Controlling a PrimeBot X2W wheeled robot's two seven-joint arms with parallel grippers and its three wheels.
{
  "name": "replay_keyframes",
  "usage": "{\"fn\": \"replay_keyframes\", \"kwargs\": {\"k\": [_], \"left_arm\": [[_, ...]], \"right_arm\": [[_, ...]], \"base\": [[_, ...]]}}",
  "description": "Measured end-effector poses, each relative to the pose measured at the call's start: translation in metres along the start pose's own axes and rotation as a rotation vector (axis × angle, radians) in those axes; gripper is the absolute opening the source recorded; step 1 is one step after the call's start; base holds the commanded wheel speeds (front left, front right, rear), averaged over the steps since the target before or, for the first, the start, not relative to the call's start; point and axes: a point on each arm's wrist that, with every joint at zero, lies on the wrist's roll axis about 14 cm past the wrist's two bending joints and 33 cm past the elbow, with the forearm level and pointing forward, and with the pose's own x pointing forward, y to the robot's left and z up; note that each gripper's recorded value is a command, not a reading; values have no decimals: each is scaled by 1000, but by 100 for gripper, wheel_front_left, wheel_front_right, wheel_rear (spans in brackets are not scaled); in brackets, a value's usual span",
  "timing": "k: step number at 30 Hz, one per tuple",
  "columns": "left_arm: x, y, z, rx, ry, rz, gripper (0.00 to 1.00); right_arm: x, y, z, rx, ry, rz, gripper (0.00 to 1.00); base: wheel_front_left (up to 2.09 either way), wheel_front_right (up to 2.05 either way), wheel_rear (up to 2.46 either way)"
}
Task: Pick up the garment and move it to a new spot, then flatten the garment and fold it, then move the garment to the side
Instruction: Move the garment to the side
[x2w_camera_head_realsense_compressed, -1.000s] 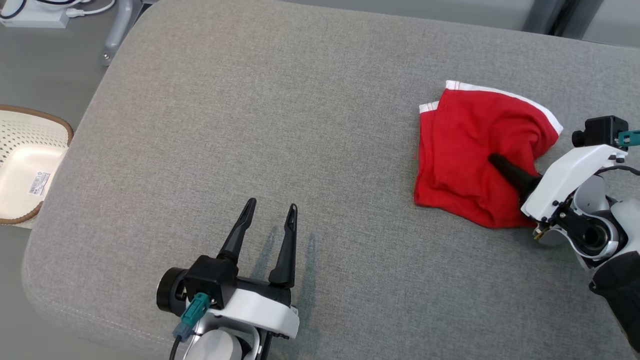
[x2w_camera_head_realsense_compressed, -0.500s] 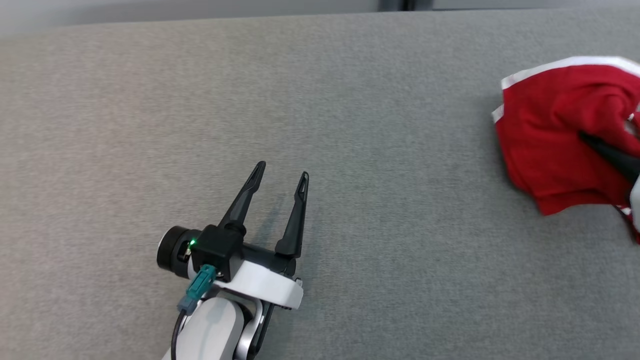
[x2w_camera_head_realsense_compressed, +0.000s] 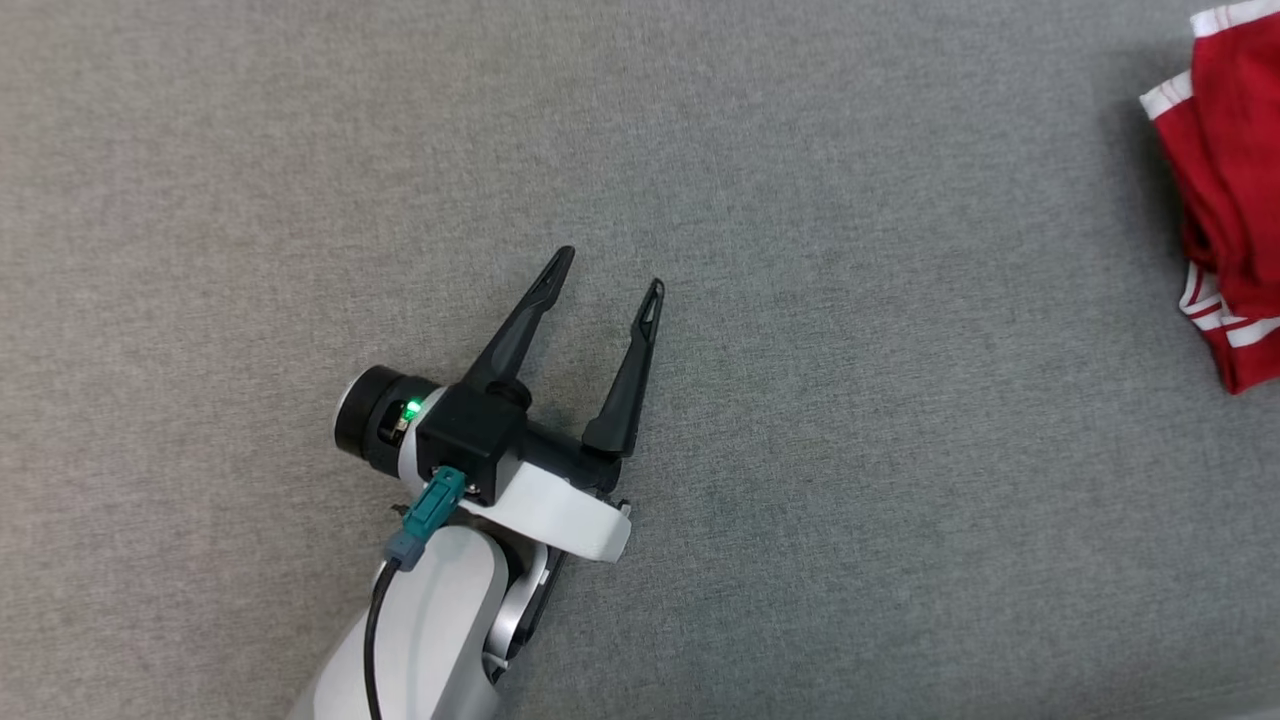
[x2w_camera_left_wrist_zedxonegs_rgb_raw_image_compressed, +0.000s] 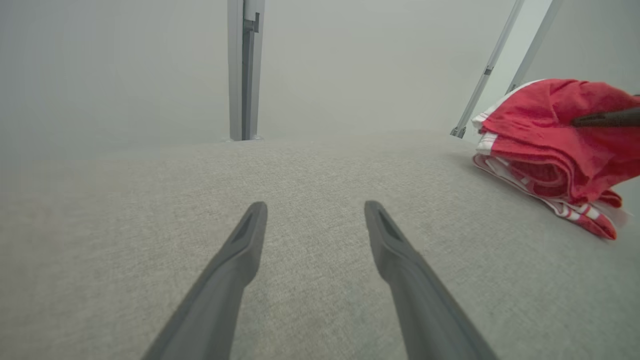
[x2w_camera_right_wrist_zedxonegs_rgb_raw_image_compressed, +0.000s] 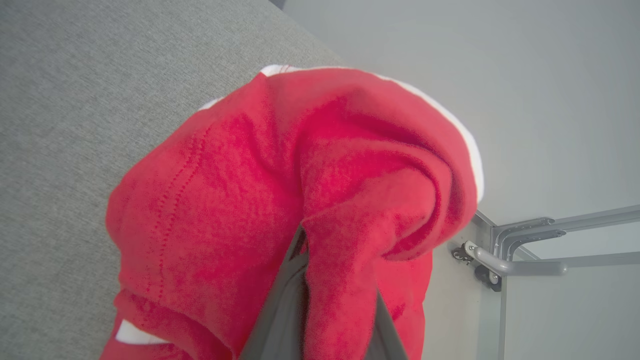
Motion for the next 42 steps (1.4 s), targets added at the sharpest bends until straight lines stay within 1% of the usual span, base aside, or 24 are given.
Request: {"fn": "replay_keyframes", "kwargs": {"k": [4, 7, 8, 9, 11, 15, 16, 17, 26, 30, 36, 39, 42], "left_arm": [[5, 5, -16, 9, 29, -7, 100], [6, 14, -21, 9, 36, 9, 100], [5, 24, -23, 17, 36, 33, 100], [4, 27, -23, 15, 37, 41, 100], [3, 32, -24, 15, 37, 54, 100], [-1, 41, -23, 9, 37, 85, 100], [-2, 42, -23, 8, 37, 89, 100], [-3, 42, -22, 9, 37, 91, 100], [-13, 38, -12, 15, 38, 103, 100], [-21, 32, -4, 14, 29, 107, 100], [-35, 25, 15, 13, 0, 123, 100], [-50, 21, 30, 20, -27, 147, 100], [-58, 20, 43, 28, -56, 161, 100]], "right_arm": [[16, -13, -31, 2, 74, -47, 0], [30, -17, -50, -20, 126, -61, 0], [42, -19, -65, -52, 172, -65, 0], [46, -18, -70, -72, 193, -56, 0], [51, -19, -78, -85, 221, -56, 0], [61, -22, -85, -50, 247, -71, 0], [61, -22, -86, -43, 250, -75, 22], [61, -23, -86, -41, 250, -76, 100], [42, -32, -77, -1, 260, -116, 100], [19, -45, -84, 26, 314, -165, 100], [-10, -65, -69, 51, 302, -236, 100], [-27, -77, -39, 24, 229, -279, 100], [-33, -88, 1, 9, 84, -318, 100]], "base": [[0, 0, 0], [0, 0, 0], [0, 0, 0], [0, 0, 0], [0, 0, 0], [0, 0, 0], [0, 0, 0], [0, 0, 0], [0, 0, 0], [0, 0, 0], [0, 0, 0], [0, 0, 0], [0, 0, 0]]}}
